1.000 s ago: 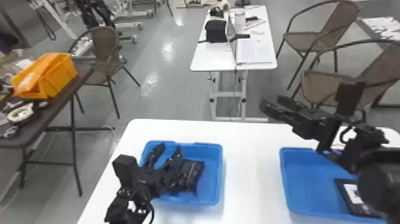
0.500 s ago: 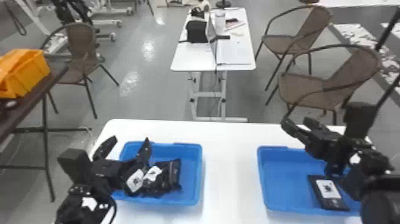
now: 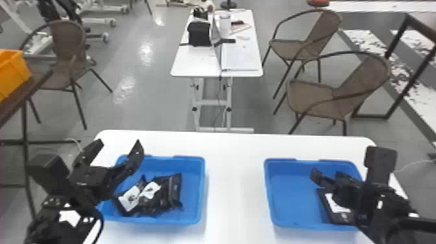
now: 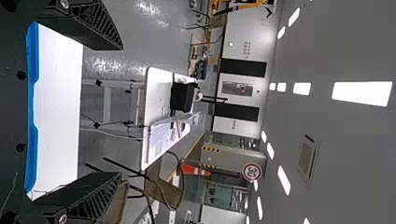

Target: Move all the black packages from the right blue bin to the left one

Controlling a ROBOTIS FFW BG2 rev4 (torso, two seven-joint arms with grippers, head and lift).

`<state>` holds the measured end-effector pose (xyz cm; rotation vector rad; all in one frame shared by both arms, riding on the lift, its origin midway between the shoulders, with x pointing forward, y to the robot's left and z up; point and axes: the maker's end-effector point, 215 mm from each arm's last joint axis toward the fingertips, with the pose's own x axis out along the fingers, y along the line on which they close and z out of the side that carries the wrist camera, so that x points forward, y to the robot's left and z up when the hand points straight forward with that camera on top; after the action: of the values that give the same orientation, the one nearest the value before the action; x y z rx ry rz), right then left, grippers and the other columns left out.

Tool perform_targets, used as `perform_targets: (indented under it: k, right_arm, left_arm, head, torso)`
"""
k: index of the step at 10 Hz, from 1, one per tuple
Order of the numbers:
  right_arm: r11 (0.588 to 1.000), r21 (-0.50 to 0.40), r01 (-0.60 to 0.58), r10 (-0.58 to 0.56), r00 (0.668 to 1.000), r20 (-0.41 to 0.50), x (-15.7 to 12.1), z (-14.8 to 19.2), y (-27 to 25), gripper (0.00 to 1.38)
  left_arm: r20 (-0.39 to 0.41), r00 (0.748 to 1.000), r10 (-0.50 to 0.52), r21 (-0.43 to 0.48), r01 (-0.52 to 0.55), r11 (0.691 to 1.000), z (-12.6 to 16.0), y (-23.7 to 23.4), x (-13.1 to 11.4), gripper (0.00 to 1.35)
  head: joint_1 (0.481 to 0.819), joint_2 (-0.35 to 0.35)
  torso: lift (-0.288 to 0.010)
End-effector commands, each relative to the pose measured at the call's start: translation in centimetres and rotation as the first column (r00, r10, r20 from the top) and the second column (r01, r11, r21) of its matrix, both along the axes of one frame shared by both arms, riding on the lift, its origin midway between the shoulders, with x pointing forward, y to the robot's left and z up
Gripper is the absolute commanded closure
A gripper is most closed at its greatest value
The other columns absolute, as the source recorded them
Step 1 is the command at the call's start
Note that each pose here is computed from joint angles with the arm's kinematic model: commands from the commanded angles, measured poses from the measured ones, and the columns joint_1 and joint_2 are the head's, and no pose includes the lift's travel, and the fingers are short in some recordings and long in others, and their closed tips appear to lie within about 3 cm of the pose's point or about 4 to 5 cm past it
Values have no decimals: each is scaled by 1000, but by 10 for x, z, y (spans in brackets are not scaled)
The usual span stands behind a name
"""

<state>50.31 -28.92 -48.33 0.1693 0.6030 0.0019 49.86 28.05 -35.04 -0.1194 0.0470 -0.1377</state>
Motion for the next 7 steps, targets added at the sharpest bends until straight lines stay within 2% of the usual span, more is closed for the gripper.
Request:
perform_targets:
  k: [1,5,7]
  right_arm:
    - [999,-25,24,-26,998,-63,-18,-19,-19,496]
    - [997,-77,29,-44,980,-196,-44,-43,-63,490]
    - [994,-103,34,-57,971,-233,-52,-53,-83,490]
  left_arm:
    - [1,1000,-2,-12,2,1000,1,-2,0,65]
    - [-7,1000,-8,-17,8,1000,3,-4,1,48]
    - [2,1000,-7,-15,7,1000,6,-4,0,47]
  head:
    - [695,-8]
    - [695,-68]
    - [695,-86]
  torso:
    - [0]
    - [0]
    - [0]
